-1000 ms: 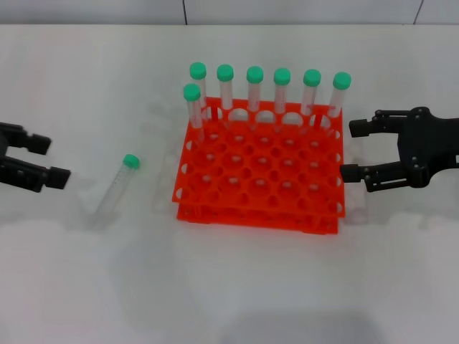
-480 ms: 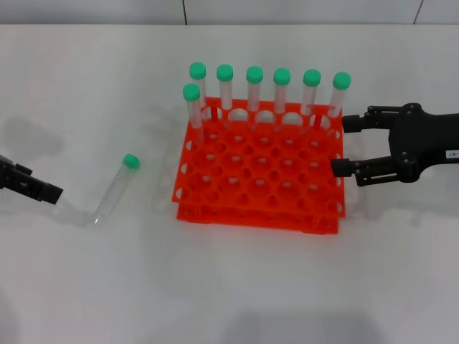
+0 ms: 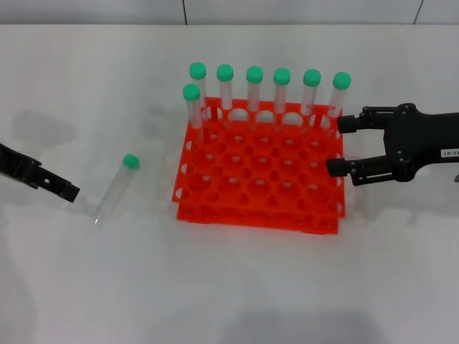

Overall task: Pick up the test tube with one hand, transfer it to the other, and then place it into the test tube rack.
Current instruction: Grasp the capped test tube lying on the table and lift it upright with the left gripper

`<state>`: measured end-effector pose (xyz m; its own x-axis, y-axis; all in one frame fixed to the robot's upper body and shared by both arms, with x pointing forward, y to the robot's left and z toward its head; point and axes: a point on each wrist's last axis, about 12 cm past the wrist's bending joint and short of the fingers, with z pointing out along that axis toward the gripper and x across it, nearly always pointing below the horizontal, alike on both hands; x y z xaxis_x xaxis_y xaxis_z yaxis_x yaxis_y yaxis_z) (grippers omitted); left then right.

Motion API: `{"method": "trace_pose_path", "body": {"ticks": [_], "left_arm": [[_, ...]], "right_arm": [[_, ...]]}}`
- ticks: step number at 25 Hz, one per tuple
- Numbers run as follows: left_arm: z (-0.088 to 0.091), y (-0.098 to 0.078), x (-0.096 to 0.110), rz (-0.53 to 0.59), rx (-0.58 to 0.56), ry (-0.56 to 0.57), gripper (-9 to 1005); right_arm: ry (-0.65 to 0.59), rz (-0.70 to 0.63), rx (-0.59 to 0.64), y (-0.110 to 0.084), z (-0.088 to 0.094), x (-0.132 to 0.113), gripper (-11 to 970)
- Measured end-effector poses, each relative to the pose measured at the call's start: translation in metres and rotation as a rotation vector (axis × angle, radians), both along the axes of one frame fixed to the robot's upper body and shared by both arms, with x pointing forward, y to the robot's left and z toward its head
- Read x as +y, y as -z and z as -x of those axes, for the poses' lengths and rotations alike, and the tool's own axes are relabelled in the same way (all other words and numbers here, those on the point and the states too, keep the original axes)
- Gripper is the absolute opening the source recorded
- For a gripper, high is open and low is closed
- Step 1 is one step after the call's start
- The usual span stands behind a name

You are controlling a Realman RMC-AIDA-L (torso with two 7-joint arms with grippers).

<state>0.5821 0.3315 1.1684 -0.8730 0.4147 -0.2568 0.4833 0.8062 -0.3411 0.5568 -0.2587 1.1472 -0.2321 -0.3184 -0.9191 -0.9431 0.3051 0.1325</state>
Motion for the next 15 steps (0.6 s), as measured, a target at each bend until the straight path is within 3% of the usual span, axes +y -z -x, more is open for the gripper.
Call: {"method": "trace_pose_path", "body": {"ticks": [5, 15], "left_arm": [[-0.005, 0.009, -0.010, -0.023, 0.028, -0.042, 856], [-0.009, 0.022, -0.031, -0.052, 0.072, -0.020, 850]], "right_arm": [[-0.004, 0.001, -0.002, -0.001, -0.001, 0.001, 841], [-0.009, 0.002, 0.000, 0.000, 0.000, 0.003, 842]]}}
